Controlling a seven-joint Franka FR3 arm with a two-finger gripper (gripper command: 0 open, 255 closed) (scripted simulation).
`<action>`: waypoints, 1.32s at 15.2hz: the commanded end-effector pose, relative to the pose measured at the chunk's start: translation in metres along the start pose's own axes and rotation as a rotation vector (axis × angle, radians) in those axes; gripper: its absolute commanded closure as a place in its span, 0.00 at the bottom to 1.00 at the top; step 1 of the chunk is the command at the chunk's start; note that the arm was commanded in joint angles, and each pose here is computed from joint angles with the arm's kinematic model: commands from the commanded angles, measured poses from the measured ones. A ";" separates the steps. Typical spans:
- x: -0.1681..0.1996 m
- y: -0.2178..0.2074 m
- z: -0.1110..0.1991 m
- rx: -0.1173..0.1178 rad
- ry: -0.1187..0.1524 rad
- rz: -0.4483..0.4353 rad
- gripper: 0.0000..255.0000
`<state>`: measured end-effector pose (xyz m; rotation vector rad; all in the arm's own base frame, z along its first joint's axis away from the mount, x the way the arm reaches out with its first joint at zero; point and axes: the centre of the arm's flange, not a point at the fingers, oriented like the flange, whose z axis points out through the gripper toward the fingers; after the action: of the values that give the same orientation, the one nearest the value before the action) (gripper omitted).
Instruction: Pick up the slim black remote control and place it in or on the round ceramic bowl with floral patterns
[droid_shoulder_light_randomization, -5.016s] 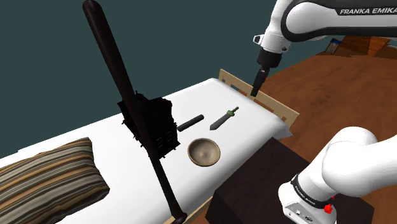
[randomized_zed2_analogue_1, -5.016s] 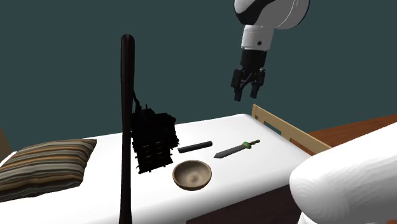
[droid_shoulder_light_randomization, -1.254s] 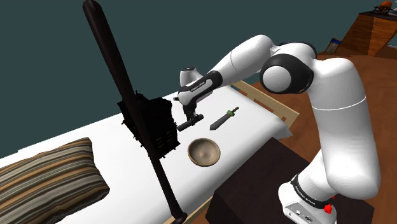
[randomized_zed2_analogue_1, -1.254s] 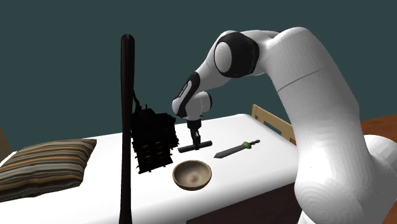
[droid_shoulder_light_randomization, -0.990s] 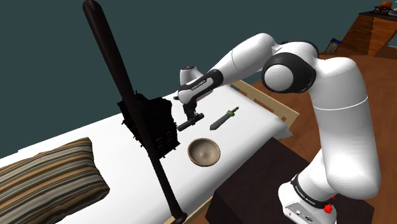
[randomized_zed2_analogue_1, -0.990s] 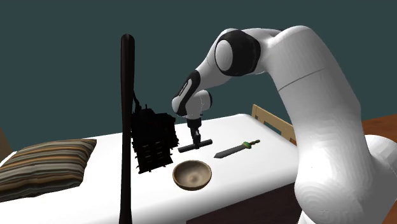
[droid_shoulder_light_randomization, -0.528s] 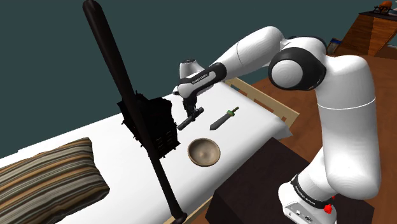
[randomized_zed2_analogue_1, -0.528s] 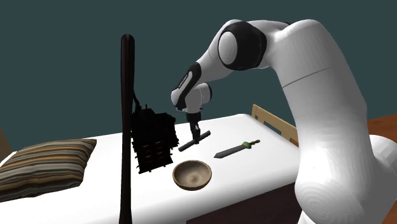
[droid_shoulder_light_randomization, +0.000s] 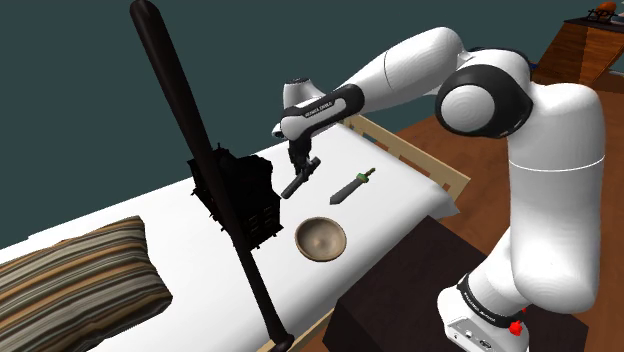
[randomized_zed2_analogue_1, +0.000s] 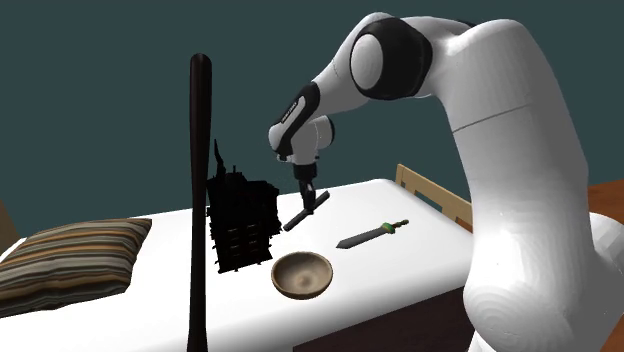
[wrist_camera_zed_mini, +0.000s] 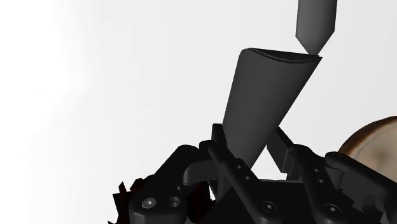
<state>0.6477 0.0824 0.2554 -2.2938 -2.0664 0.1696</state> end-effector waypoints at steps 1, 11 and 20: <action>0.000 -0.001 -0.011 0.000 0.000 0.000 1.00; 0.018 -0.066 -0.023 0.000 0.000 0.000 1.00; 0.052 -0.178 -0.005 0.000 0.000 0.000 1.00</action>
<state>0.4909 0.1470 0.2799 -2.2930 -2.0667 0.1696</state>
